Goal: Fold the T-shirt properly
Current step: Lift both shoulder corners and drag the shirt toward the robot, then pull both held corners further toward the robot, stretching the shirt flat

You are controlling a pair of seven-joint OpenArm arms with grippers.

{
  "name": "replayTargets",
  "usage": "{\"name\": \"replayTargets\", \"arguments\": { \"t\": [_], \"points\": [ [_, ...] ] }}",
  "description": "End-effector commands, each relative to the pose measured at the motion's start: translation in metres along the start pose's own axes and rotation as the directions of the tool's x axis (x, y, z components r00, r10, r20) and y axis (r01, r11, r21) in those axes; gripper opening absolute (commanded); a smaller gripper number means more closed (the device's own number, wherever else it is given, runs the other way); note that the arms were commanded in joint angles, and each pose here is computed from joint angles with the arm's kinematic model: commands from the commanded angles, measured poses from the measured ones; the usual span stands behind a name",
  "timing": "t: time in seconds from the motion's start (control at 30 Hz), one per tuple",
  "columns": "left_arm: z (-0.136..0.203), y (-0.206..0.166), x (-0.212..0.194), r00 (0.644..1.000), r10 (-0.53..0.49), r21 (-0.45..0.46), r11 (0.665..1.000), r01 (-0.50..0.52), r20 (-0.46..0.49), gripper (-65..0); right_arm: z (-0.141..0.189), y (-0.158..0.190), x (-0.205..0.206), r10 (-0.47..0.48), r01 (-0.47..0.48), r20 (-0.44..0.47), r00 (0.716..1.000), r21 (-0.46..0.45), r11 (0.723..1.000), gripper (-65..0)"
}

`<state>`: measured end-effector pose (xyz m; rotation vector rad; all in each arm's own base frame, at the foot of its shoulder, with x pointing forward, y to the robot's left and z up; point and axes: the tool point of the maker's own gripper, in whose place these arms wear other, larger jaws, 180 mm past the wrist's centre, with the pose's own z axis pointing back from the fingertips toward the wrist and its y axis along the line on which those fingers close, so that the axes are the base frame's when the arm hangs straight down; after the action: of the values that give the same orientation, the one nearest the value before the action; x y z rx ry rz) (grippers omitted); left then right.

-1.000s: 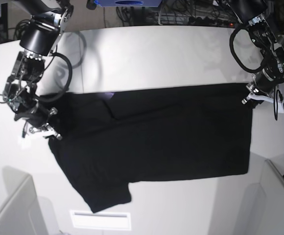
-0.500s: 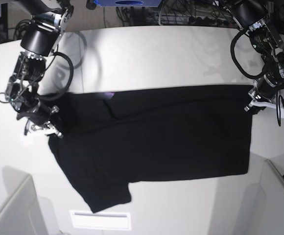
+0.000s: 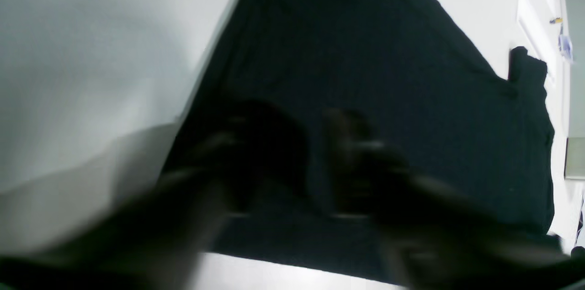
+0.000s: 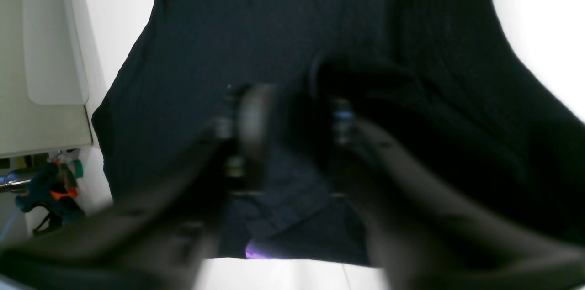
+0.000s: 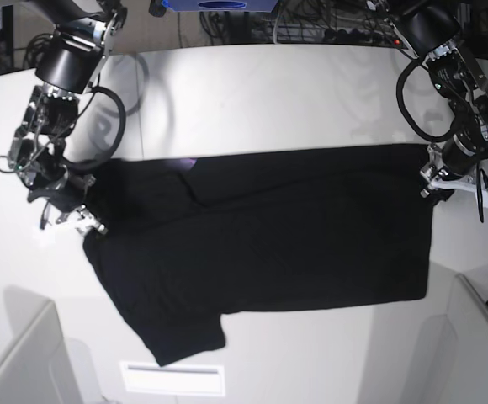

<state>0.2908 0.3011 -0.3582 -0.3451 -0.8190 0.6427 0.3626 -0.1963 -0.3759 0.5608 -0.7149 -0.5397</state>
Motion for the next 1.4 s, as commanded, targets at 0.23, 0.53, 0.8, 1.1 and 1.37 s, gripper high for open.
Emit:
{"name": "replayTargets", "arguments": {
  "t": [0.23,0.53,0.8,1.1,1.37],
  "points": [
    [0.037,0.023,0.047,0.983,0.039,0.035,0.998,-0.046,0.181,-14.8,0.066,0.018,0.031,0.042,-0.048,0.241,0.970,0.021,0.999,-31.7],
    [0.078,0.083,-0.016,0.991,0.028,0.144,0.988,-0.047,0.131,-14.8,0.105,-0.044,-0.034,-0.208,0.247,0.265,0.942,-0.126,0.961,-30.9],
    [0.069,0.103,-0.041,0.994,0.075,0.141,0.986,-0.085,0.077,-14.8,0.069,-0.084,-0.059,-0.331,0.377,0.250,0.910,-0.163,0.912,-30.9],
    [0.061,0.100,-0.036,0.995,0.063,0.153,0.985,-0.075,0.078,-14.8,0.042,-0.106,-0.049,-0.380,0.426,0.239,0.893,-0.180,0.887,-31.1],
    [0.025,0.089,-0.037,0.996,0.085,0.143,0.986,-0.089,0.035,-14.8,0.037,-0.103,-0.047,-0.386,0.430,0.238,0.891,-0.169,0.887,-31.1]
  ]
}}
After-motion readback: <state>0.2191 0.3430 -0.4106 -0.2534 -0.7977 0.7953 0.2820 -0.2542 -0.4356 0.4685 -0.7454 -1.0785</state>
